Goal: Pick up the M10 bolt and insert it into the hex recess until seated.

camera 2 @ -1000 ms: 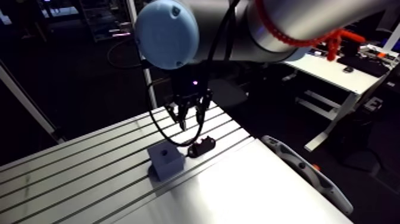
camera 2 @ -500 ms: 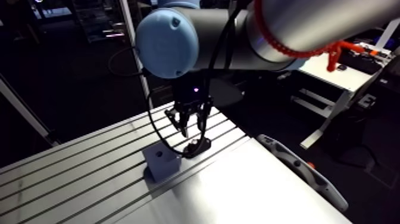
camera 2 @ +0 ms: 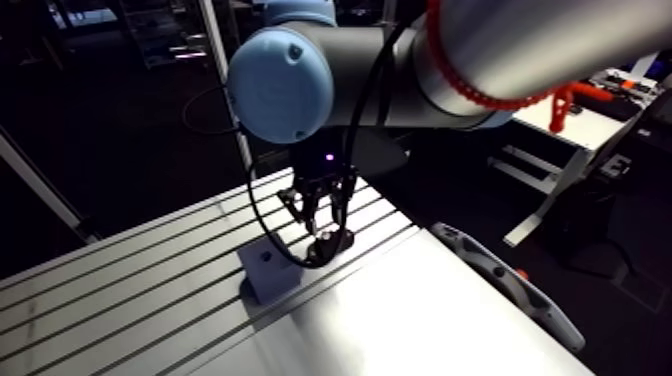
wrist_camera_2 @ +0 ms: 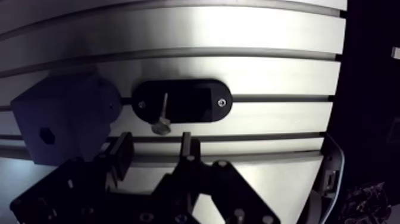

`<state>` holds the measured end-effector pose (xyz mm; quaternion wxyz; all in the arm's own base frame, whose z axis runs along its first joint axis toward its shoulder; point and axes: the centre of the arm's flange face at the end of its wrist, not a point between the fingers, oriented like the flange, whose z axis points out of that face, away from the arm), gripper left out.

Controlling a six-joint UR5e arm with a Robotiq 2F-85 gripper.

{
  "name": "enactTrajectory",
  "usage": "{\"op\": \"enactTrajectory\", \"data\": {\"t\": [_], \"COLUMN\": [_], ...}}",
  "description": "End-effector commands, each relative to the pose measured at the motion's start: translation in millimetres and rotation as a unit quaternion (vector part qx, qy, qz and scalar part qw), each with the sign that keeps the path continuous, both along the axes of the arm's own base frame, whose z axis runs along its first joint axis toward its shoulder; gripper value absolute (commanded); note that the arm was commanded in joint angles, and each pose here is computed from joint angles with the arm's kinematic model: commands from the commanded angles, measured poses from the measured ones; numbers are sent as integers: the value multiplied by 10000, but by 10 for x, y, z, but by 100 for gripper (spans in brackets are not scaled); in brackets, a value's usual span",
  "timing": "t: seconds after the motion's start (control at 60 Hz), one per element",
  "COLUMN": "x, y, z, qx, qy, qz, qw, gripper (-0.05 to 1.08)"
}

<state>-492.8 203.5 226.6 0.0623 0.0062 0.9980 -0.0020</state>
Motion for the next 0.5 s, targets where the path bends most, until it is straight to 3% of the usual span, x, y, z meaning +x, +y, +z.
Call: {"op": "enactTrajectory", "data": {"t": [0.017,0.45,0.5], "x": [14,14,9], "y": [-12,-21,-16], "z": [-75,-138,-135], "qx": [-33,-40,6], "qy": [-49,-63,-9], "qz": [-8,-23,-16], "qw": [10000,10000,10000], "gripper": [46,46,46]}}
